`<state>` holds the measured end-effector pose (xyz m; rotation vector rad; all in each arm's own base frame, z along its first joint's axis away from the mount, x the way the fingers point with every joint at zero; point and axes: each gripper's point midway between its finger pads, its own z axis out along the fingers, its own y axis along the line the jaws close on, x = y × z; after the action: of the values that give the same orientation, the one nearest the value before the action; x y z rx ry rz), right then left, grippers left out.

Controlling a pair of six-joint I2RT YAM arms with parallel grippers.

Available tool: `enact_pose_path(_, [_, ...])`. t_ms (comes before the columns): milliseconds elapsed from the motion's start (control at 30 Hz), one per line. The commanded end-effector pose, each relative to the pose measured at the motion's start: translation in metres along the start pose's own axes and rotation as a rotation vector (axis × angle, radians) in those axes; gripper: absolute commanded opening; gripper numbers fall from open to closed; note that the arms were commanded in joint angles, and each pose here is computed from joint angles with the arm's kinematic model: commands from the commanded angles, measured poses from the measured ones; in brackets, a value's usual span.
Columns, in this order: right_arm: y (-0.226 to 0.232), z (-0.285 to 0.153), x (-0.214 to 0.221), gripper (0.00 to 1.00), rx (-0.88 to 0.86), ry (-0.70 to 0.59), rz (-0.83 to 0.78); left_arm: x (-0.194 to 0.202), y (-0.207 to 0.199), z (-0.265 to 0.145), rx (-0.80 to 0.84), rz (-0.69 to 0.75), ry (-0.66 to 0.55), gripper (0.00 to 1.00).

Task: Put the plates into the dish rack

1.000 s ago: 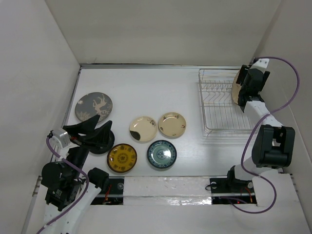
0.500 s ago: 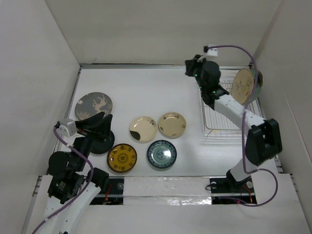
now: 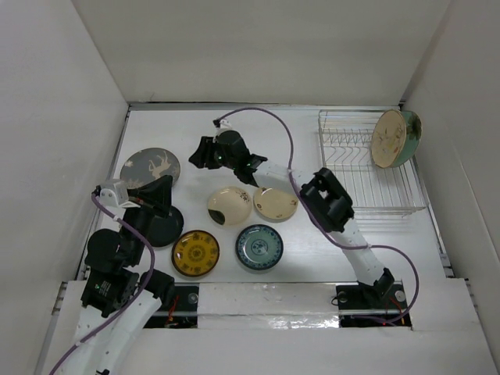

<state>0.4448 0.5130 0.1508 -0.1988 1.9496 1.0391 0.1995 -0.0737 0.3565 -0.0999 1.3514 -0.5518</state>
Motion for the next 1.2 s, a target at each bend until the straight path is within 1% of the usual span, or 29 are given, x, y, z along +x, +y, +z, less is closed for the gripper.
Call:
enact_pose_path(0, [0.024, 0.015, -0.015, 0.55, -0.072, -0.013, 0.122, 0.0, 0.003, 0.008, -0.021, -0.002, -0.004, 0.07])
enact_pose_path(33, [0.024, 0.02, -0.009, 0.57, -0.084, 0.005, 0.144, 0.0, 0.003, 0.009, -0.021, -0.002, -0.003, 0.09])
enact_pose_path(67, [0.029, 0.029, 0.004, 0.61, -0.109, 0.033, 0.181, 0.002, 0.003, 0.01, -0.024, 0.0, 0.004, 0.1])
enact_pose_path(167, [0.03, 0.041, 0.026, 0.62, -0.112, 0.085, 0.237, 0.003, 0.004, 0.011, -0.029, 0.002, 0.009, 0.14])
enact_pose_path(300, [0.034, 0.059, 0.062, 0.64, -0.099, 0.142, 0.272, 0.003, 0.005, 0.01, -0.035, 0.003, 0.008, 0.19])
enact_pose_path(433, [0.034, 0.069, 0.08, 0.64, -0.104, 0.171, 0.314, -0.001, 0.006, 0.008, -0.04, 0.0, -0.007, 0.23])
enact_pose_path(600, [0.03, 0.076, 0.092, 0.65, -0.103, 0.194, 0.379, -0.004, 0.005, 0.005, -0.036, -0.004, -0.021, 0.25])
enact_pose_path(800, [0.051, 0.083, 0.109, 0.65, -0.183, 0.236, 0.498, -0.003, 0.006, 0.006, -0.039, -0.003, -0.018, 0.26])
enact_pose_path(933, [0.052, 0.086, 0.109, 0.65, -0.193, 0.232, 0.543, -0.002, 0.007, 0.006, -0.046, -0.002, -0.016, 0.27])
enact_pose_path(1033, [0.051, 0.087, 0.108, 0.64, -0.186, 0.223, 0.557, -0.004, 0.009, 0.006, -0.054, 0.002, -0.023, 0.27])
enact_pose_path(1133, [0.052, 0.087, 0.107, 0.61, -0.189, 0.224, 0.563, -0.008, 0.01, 0.004, -0.061, 0.001, -0.037, 0.27])
enact_pose_path(1167, [0.052, 0.087, 0.106, 0.49, -0.189, 0.218, 0.565, -0.008, 0.01, 0.003, -0.062, 0.002, -0.039, 0.27])
